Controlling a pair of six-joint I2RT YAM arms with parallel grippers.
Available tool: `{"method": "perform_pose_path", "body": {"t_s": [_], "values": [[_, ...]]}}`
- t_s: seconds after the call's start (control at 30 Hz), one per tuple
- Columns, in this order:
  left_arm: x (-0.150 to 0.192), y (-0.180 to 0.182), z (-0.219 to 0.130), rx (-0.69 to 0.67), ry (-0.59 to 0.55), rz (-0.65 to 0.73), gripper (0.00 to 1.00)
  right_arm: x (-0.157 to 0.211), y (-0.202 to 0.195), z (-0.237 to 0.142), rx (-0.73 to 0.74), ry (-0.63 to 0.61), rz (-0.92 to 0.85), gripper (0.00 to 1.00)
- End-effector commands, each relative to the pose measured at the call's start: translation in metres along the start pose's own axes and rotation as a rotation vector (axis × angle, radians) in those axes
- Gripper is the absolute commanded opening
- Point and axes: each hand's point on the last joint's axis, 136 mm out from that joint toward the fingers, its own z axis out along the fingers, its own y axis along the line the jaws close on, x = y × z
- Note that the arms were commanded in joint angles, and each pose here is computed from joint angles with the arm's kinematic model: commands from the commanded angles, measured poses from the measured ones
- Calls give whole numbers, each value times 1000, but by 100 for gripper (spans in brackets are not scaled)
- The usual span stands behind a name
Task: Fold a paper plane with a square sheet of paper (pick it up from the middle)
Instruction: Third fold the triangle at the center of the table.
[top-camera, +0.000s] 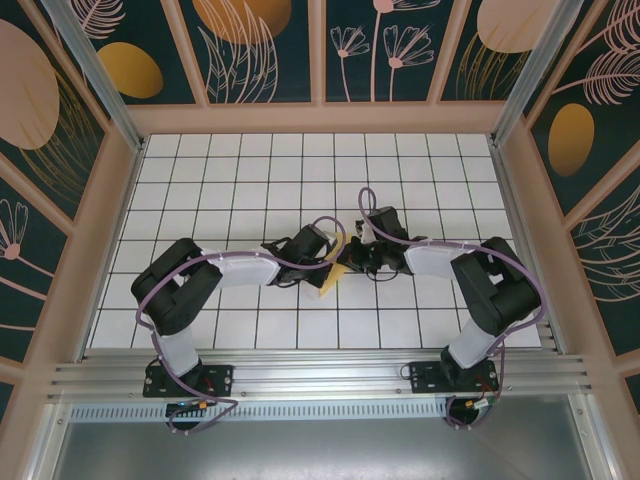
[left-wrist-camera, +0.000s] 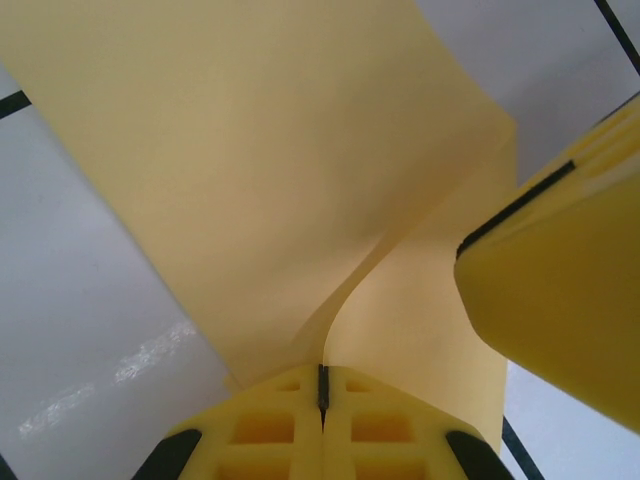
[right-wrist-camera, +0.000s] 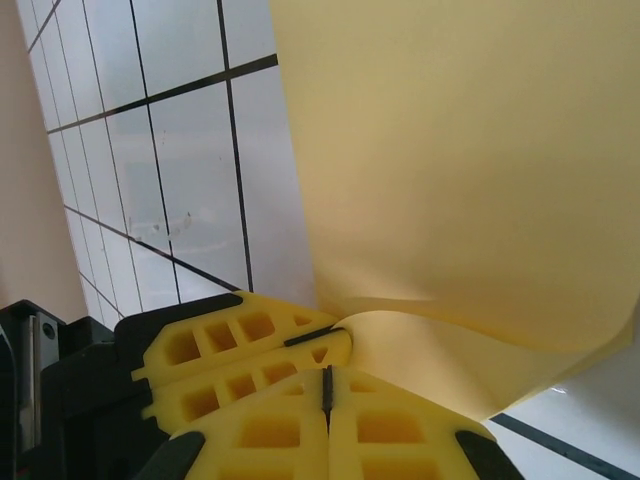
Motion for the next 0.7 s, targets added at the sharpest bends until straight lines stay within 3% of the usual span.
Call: {"method": "perform_pose_path", "body": {"t_s": [0.0, 0.57, 0.67], "values": [[7, 2, 6, 1, 31, 11, 1, 11, -1, 8, -13, 29, 8, 7], [15, 4, 10, 1, 58, 11, 1, 20, -13, 12, 0, 30, 33, 7], [15, 4, 9, 3, 52, 7, 1, 23, -30, 17, 67, 50, 49, 7]]}}
